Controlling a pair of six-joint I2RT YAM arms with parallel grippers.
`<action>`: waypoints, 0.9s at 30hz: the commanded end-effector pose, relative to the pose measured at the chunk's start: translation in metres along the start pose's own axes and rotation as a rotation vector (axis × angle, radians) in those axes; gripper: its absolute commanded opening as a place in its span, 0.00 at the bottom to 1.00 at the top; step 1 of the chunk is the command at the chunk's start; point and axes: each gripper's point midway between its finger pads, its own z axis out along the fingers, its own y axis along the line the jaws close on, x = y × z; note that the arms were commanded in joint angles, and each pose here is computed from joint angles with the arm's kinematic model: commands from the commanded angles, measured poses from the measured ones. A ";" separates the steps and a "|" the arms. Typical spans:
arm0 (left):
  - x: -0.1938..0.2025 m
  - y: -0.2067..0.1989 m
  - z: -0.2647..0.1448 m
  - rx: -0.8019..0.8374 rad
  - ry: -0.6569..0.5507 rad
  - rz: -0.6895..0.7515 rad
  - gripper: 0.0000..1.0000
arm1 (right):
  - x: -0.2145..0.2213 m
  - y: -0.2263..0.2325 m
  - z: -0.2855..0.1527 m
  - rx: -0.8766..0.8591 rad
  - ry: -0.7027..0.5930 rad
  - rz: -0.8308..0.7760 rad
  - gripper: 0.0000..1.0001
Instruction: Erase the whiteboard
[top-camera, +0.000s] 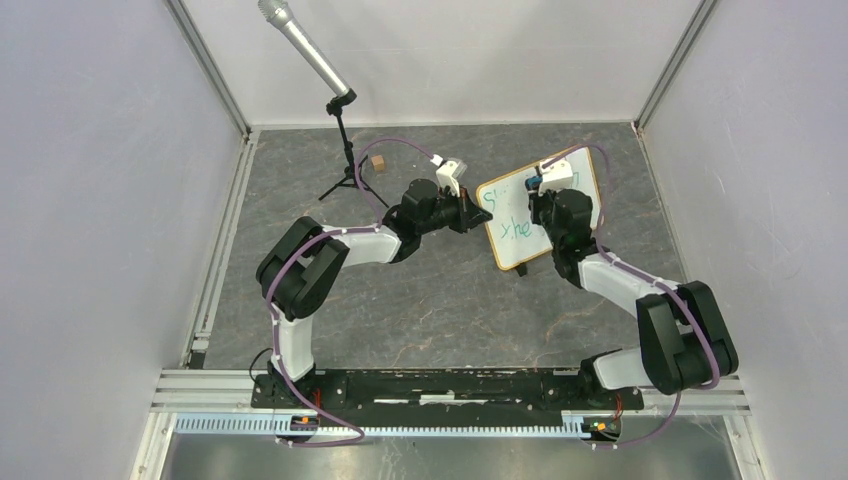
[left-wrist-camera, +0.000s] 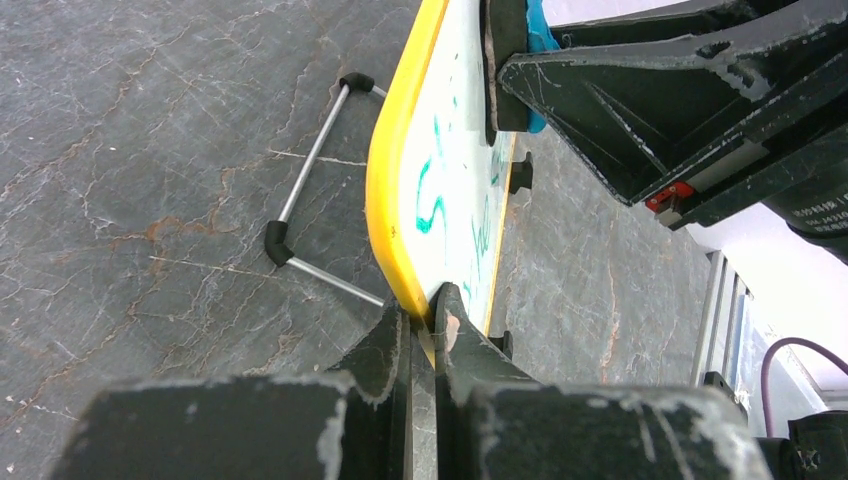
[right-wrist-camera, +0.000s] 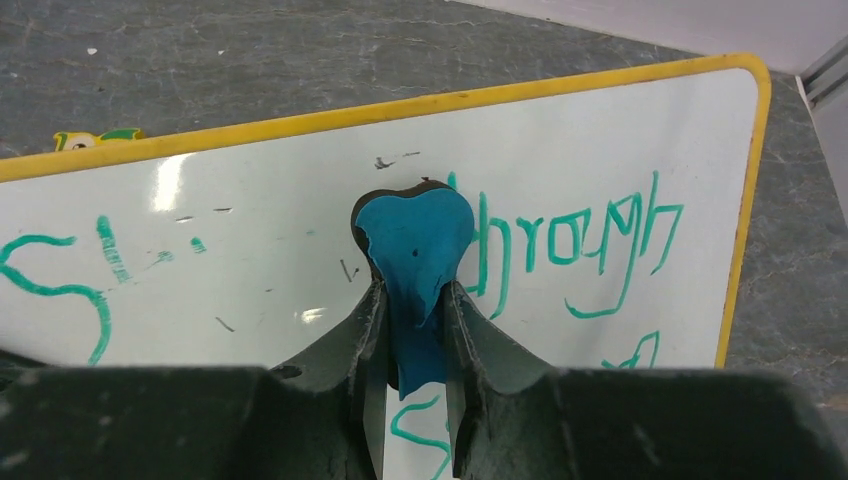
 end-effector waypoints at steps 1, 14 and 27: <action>0.005 0.024 0.003 -0.085 0.018 0.149 0.02 | 0.005 0.061 -0.005 -0.223 0.016 -0.104 0.03; 0.007 0.026 0.001 -0.097 0.028 0.148 0.02 | -0.015 0.103 -0.008 -0.318 -0.052 -0.119 0.00; 0.008 0.034 -0.003 -0.142 0.040 0.163 0.02 | 0.045 -0.041 0.025 -0.036 0.127 0.103 0.00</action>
